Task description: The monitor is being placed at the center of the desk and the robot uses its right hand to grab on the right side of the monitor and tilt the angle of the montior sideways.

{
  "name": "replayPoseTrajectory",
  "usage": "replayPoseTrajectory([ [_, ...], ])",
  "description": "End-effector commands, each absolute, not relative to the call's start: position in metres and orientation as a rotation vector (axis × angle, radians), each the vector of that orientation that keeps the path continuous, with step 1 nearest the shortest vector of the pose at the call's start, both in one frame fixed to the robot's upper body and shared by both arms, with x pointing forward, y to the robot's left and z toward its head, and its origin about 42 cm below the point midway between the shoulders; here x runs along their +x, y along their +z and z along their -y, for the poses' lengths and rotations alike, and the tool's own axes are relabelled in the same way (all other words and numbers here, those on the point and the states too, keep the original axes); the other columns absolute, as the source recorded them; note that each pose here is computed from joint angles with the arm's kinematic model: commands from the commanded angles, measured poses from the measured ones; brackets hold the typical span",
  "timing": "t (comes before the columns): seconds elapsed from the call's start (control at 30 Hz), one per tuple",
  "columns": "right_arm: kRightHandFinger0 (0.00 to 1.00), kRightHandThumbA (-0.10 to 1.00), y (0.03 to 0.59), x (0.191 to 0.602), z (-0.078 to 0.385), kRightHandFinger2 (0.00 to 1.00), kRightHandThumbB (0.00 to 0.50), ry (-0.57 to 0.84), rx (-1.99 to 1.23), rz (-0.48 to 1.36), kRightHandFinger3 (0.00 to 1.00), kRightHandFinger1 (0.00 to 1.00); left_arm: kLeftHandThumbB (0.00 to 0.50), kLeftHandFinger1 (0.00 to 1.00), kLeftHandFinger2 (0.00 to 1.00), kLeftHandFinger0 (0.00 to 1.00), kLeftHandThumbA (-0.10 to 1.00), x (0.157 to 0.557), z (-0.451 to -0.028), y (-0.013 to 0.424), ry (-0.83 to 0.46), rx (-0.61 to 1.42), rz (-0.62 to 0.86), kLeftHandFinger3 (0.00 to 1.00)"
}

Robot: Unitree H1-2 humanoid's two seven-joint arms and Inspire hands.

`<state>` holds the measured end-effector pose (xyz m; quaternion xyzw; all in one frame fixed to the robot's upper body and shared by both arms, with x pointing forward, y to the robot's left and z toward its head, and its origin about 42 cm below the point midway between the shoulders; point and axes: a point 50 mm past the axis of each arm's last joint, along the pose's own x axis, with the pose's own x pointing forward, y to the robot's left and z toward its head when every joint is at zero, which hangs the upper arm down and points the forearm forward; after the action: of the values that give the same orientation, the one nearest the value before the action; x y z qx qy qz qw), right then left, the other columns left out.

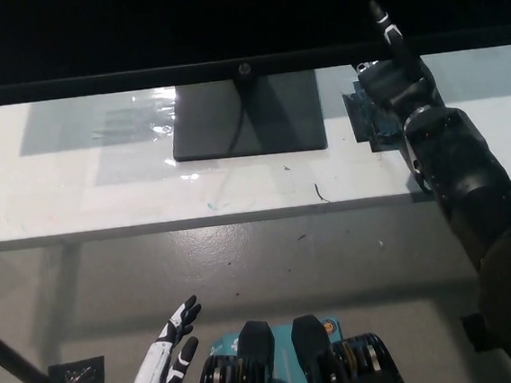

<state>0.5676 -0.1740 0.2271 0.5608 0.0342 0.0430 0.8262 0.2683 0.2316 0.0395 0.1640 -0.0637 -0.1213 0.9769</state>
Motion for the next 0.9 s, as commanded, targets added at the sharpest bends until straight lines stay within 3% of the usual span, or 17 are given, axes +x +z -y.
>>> replayPoseTrajectory([
  [0.0, 1.00, 1.00, 0.253, 0.572, 0.182, 1.00, 0.309, 0.178, 1.106, 0.063, 1.00, 1.00, 0.315, 1.00, 1.00, 1.00, 1.00, 0.276, -0.235, 0.052, -0.227, 0.333, 0.205, 1.00],
  [0.1, 1.00, 1.00, 0.253, 0.571, 0.182, 1.00, 0.309, 0.179, 1.105, 0.064, 1.00, 1.00, 0.316, 1.00, 1.00, 1.00, 1.00, 0.276, -0.235, 0.052, -0.227, 0.333, 0.205, 1.00],
  [0.23, 1.00, 1.00, 0.215, 0.507, 0.173, 1.00, 0.322, 0.325, 1.061, 0.135, 1.00, 1.00, 0.322, 1.00, 1.00, 1.00, 1.00, 0.281, -0.238, 0.054, -0.230, 0.321, 0.206, 1.00],
  [0.33, 1.00, 1.00, 0.213, 0.496, 0.173, 1.00, 0.322, 0.337, 1.056, 0.138, 1.00, 1.00, 0.318, 1.00, 1.00, 1.00, 1.00, 0.280, -0.238, 0.054, -0.231, 0.322, 0.203, 1.00],
  [0.4, 1.00, 1.00, 0.201, 0.448, 0.173, 1.00, 0.330, 0.410, 0.993, 0.186, 1.00, 1.00, 0.302, 1.00, 1.00, 1.00, 1.00, 0.277, -0.237, 0.052, -0.230, 0.340, 0.202, 1.00],
  [0.5, 1.00, 1.00, 0.202, 0.446, 0.173, 1.00, 0.330, 0.409, 0.993, 0.183, 1.00, 1.00, 0.301, 1.00, 1.00, 1.00, 1.00, 0.277, -0.237, 0.052, -0.230, 0.340, 0.202, 1.00],
  [0.53, 1.00, 1.00, 0.197, 0.404, 0.179, 1.00, 0.337, 0.449, 0.991, 0.211, 1.00, 1.00, 0.304, 1.00, 1.00, 1.00, 1.00, 0.276, -0.236, 0.051, -0.231, 0.331, 0.197, 1.00],
  [0.57, 1.00, 1.00, 0.196, 0.399, 0.180, 1.00, 0.336, 0.453, 0.991, 0.213, 1.00, 1.00, 0.305, 1.00, 1.00, 1.00, 1.00, 0.276, -0.236, 0.050, -0.231, 0.330, 0.196, 1.00],
  [0.6, 1.00, 1.00, 0.194, 0.376, 0.183, 1.00, 0.365, 0.468, 0.967, 0.225, 1.00, 1.00, 0.308, 1.00, 1.00, 1.00, 1.00, 0.274, -0.236, 0.049, -0.230, 0.328, 0.192, 1.00],
  [0.7, 1.00, 1.00, 0.194, 0.372, 0.184, 1.00, 0.367, 0.469, 0.963, 0.224, 1.00, 1.00, 0.309, 1.00, 1.00, 1.00, 1.00, 0.274, -0.236, 0.049, -0.230, 0.328, 0.191, 1.00],
  [0.73, 1.00, 1.00, 0.195, 0.357, 0.187, 1.00, 0.396, 0.471, 0.943, 0.243, 1.00, 1.00, 0.309, 1.00, 1.00, 1.00, 1.00, 0.274, -0.236, 0.049, -0.231, 0.327, 0.190, 1.00],
  [0.77, 1.00, 1.00, 0.198, 0.335, 0.191, 1.00, 0.398, 0.475, 0.913, 0.272, 1.00, 1.00, 0.309, 1.00, 1.00, 1.00, 1.00, 0.274, -0.236, 0.048, -0.233, 0.324, 0.187, 1.00],
  [0.87, 1.00, 1.00, 0.206, 0.318, 0.194, 1.00, 0.411, 0.476, 0.855, 0.320, 1.00, 1.00, 0.316, 1.00, 1.00, 1.00, 1.00, 0.274, -0.236, 0.048, -0.233, 0.324, 0.185, 1.00],
])
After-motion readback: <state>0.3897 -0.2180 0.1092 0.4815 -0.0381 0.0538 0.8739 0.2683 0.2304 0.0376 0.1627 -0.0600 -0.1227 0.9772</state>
